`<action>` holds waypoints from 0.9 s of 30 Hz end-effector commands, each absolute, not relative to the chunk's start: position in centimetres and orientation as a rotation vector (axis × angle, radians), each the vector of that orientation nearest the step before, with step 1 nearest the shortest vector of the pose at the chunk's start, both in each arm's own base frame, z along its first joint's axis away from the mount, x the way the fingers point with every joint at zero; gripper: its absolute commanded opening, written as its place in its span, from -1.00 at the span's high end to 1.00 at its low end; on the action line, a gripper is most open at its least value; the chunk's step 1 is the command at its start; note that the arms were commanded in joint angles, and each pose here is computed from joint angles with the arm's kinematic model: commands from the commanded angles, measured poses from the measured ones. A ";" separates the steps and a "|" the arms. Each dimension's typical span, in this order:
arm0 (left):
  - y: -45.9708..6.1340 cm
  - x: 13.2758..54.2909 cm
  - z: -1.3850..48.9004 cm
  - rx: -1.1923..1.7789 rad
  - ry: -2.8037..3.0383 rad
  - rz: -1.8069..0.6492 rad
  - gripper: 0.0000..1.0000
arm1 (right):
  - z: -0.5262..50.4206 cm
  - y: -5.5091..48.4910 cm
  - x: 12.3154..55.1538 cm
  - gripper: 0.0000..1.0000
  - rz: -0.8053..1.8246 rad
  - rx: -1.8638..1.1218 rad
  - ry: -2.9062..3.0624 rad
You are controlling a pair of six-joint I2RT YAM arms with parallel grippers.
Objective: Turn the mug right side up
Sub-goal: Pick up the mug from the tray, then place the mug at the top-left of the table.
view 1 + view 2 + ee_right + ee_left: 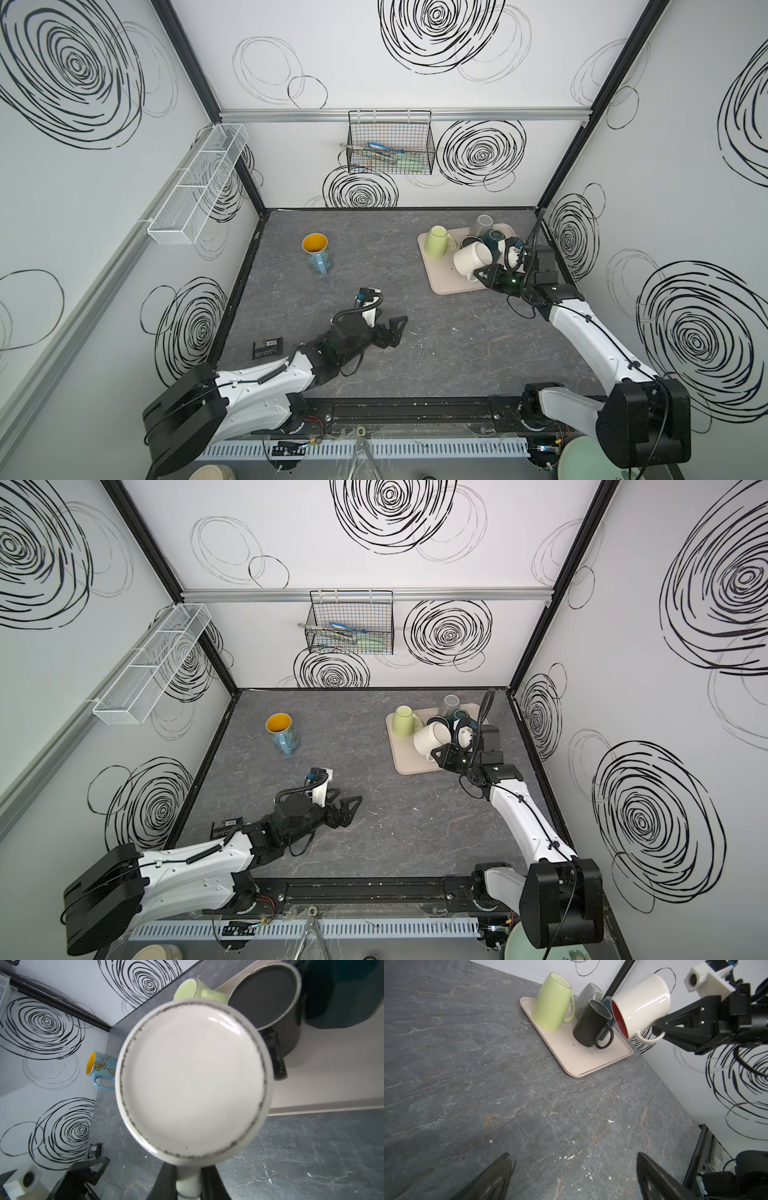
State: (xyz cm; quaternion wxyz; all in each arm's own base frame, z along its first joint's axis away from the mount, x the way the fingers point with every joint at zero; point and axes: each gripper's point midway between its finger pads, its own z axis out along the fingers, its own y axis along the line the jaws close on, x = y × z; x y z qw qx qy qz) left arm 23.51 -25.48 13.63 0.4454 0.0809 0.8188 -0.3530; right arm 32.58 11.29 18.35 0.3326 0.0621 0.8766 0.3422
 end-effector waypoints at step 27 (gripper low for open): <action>-32.0 23.7 21.9 0.218 1.972 -1.184 -0.96 | 27.4 15.3 28.7 1.00 1.179 -0.047 1.852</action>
